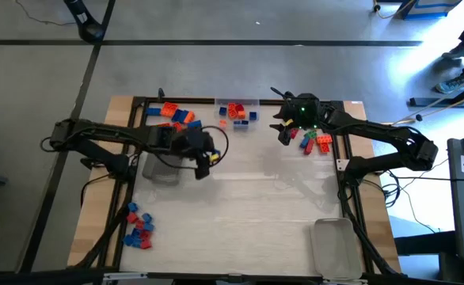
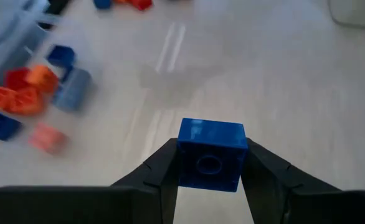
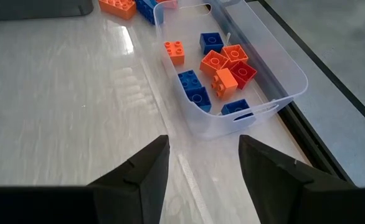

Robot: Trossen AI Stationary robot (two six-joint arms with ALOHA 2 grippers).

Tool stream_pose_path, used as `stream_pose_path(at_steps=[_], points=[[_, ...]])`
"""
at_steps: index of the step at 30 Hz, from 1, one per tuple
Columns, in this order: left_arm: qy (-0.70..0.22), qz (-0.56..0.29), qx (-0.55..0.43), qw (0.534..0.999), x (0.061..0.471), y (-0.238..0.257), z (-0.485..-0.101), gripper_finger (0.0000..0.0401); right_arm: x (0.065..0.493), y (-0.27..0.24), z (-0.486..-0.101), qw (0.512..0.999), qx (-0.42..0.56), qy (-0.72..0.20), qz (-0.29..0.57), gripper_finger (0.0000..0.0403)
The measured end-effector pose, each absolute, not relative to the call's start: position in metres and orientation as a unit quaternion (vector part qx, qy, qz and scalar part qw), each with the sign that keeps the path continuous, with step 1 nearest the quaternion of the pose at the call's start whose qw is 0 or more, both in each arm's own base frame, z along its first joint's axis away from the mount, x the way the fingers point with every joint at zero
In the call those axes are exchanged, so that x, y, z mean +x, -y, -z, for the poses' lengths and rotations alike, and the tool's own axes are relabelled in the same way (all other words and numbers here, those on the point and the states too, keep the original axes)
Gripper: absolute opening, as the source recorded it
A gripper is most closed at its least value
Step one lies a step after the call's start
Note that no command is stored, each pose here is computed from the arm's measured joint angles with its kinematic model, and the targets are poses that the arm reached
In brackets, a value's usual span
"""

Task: Sort blocks by size
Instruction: Put the blue 4 stud game piece into the transparent bin

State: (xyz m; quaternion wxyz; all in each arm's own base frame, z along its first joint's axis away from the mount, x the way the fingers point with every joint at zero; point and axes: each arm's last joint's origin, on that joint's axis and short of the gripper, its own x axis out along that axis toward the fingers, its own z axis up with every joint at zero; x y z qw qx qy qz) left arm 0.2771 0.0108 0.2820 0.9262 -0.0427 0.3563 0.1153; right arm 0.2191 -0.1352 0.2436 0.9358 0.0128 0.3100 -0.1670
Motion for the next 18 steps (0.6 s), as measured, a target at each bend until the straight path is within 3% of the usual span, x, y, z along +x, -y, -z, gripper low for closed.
stream_pose_path(at_steps=[18], points=[[-0.284, -0.2, -0.04, 0.937, 0.319, -0.08, -0.255, 0.0129, 0.219, 0.135, -0.244, 0.936, 0.01, -0.309, 0.167, 0.0193]])
